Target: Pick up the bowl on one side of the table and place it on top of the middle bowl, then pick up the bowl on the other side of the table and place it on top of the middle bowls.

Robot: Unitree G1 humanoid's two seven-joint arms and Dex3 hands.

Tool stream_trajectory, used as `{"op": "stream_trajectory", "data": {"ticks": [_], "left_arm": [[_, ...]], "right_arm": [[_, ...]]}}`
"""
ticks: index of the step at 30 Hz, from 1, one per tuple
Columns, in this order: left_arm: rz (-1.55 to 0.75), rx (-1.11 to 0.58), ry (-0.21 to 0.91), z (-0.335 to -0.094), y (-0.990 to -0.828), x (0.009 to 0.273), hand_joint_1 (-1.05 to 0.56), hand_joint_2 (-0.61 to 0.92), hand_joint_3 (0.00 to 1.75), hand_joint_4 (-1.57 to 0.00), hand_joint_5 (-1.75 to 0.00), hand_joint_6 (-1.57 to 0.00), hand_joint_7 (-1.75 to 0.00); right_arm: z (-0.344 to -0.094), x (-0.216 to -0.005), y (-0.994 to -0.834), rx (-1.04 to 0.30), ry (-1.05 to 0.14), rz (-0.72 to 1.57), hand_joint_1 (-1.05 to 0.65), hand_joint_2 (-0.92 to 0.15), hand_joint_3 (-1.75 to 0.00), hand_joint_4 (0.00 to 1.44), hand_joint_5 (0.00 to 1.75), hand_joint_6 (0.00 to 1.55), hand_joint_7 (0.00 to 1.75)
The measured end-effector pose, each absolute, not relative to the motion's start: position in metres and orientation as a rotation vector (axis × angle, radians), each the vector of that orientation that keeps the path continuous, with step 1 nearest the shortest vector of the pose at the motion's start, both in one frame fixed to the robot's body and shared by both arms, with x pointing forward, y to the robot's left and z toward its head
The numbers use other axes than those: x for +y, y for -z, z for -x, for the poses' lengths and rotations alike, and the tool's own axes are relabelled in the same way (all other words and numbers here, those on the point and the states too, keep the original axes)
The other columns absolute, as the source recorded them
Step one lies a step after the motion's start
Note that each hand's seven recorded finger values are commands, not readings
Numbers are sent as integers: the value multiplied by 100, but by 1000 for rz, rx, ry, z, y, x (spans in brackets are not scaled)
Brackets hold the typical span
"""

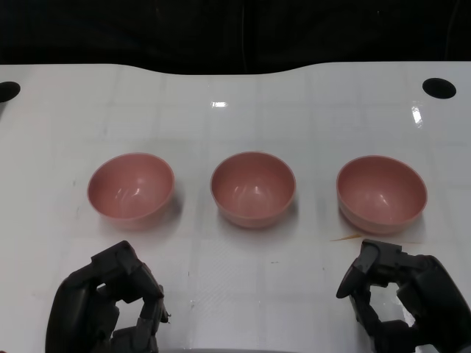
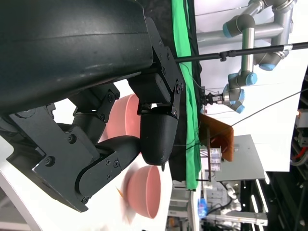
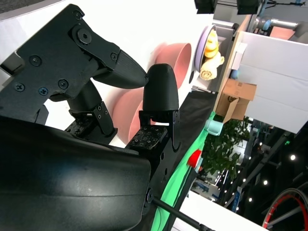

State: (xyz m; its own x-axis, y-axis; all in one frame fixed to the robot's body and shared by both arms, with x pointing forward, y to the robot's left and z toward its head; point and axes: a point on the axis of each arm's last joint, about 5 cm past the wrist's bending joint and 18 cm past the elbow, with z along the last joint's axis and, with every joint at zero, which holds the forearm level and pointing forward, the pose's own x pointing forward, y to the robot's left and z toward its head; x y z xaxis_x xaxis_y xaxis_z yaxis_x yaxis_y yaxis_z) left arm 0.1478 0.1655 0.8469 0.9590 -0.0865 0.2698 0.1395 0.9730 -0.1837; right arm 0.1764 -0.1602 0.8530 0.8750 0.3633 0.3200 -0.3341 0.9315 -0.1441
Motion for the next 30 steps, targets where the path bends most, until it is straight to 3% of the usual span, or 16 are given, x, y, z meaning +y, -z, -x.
{"op": "stream_trajectory", "data": {"ticks": [11, 12, 16, 19, 24, 30], "left_arm": [[258, -264, 126, -148, -848, 165, -14, 38, 126, -92, -160, -90, -138], [259, -263, 125, -148, -848, 165, -13, 38, 127, -92, -160, -90, -138], [255, -262, 122, -148, -848, 165, -14, 38, 127, -93, -161, -90, -138], [253, -261, 123, -148, -848, 165, -13, 38, 127, -92, -162, -89, -139], [267, -271, 138, -149, -847, 164, -11, 41, 124, -91, -159, -90, -136], [250, -287, 137, -148, -845, 165, -13, 42, 124, -92, -162, -90, -138]], "right_arm": [[-176, -161, -857, -361, -387, 39, -17, -39, -128, 85, 158, 80, 131], [-176, -161, -857, -366, -381, 46, -18, -43, -121, 83, 156, 79, 126], [-177, -161, -859, -408, -351, 101, -26, -78, -46, 68, 126, 72, 83], [-179, -165, -863, -421, -346, 174, -35, -88, -21, 55, 112, 61, 61], [-182, -171, -871, -457, -343, 358, -44, -92, -9, 39, 97, 54, 48], [-184, -172, -880, -506, -304, 466, -49, -92, -5, 25, 97, 45, 35]]}}
